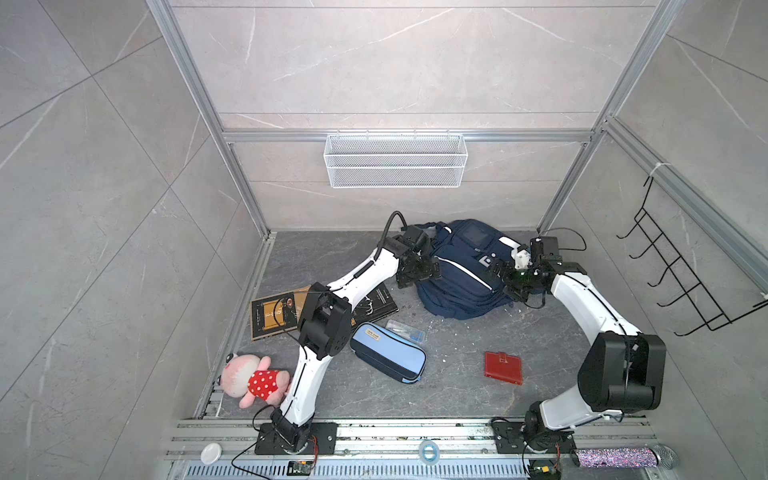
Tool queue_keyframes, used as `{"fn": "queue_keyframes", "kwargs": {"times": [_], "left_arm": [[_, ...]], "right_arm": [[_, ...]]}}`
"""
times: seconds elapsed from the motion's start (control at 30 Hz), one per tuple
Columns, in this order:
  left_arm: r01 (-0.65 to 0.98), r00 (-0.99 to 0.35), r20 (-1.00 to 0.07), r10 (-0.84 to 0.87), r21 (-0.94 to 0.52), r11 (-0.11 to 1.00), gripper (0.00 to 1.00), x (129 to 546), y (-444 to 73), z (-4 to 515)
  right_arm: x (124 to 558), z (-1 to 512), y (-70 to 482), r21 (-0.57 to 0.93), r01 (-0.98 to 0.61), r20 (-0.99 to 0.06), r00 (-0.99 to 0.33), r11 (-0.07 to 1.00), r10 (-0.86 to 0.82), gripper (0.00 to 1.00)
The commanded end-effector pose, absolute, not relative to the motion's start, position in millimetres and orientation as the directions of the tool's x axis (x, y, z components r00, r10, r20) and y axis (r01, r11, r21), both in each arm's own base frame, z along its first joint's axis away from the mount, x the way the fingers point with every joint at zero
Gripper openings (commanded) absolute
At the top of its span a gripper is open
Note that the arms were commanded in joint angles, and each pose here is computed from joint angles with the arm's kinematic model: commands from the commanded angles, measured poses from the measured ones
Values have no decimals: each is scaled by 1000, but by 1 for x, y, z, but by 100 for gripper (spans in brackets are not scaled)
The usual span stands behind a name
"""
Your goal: Pack the student bag
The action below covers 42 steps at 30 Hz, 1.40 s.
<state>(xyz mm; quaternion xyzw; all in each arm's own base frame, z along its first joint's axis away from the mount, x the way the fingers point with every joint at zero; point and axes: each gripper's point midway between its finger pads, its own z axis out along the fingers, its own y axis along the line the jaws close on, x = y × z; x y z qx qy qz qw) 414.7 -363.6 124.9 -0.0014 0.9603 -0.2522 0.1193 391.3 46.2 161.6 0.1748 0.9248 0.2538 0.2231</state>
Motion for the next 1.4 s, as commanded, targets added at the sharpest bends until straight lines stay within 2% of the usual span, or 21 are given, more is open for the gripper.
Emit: {"fn": "queue_keyframes", "kwargs": {"times": [0.0, 0.07, 0.17, 0.23, 0.33, 0.57, 0.73, 0.77, 0.8, 0.93, 0.97, 1.0, 1.07, 1.1, 1.23, 1.37], "left_arm": [[86, -975, -221, -31, -500, 862, 100, 439, -345, 115], [158, -969, -246, 30, -520, 839, 99, 445, -355, 110], [174, -976, -208, 66, -559, 811, 99, 442, -370, 95], [173, -978, -196, 72, -574, 801, 97, 436, -377, 89], [155, -985, -161, 69, -616, 773, 89, 424, -386, 83], [159, -986, -145, 84, -644, 749, 46, 398, -393, 87], [138, -988, -140, 64, -626, 768, 7, 390, -380, 89], [138, -987, -149, 56, -621, 771, 1, 390, -377, 91], [136, -986, -157, 47, -618, 775, 0, 393, -372, 94], [123, -982, -187, 13, -591, 798, 0, 410, -347, 101], [122, -981, -196, 9, -577, 807, 4, 414, -341, 102], [123, -978, -210, 5, -550, 826, 30, 421, -333, 103], [151, -967, -252, 34, -462, 874, 94, 431, -319, 109], [184, -958, -280, 68, -414, 892, 100, 434, -315, 117], [331, -887, -401, 229, -206, 921, 100, 433, -312, 150], [529, -754, -477, 451, -35, 848, 99, 398, -348, 174]], "right_arm": [[379, 163, 42, 550, 269, -287, -828, 791, 481, 100], [370, 152, 30, 503, 323, -276, -819, 801, 504, 100], [362, 130, 15, 478, 394, -212, -815, 785, 539, 100], [364, 120, 9, 466, 418, -204, -807, 780, 555, 100], [371, 103, 0, 442, 450, -191, -798, 776, 571, 100], [384, 68, -2, 446, 451, -137, -819, 773, 557, 100], [386, 61, 5, 479, 430, -120, -831, 766, 542, 100], [386, 62, 9, 489, 419, -118, -837, 765, 534, 99], [386, 63, 15, 500, 405, -110, -847, 765, 521, 98], [379, 60, 53, 529, 355, -74, -885, 771, 459, 92], [377, 59, 60, 536, 355, -66, -887, 766, 457, 91], [375, 61, 66, 547, 356, -66, -884, 758, 463, 91], [372, 69, 73, 579, 359, -67, -874, 732, 481, 90], [370, 76, 73, 590, 356, -76, -869, 725, 489, 90], [365, 105, 52, 604, 380, -116, -828, 700, 549, 95], [365, 132, 10, 647, 449, -134, -729, 616, 671, 99]]}}
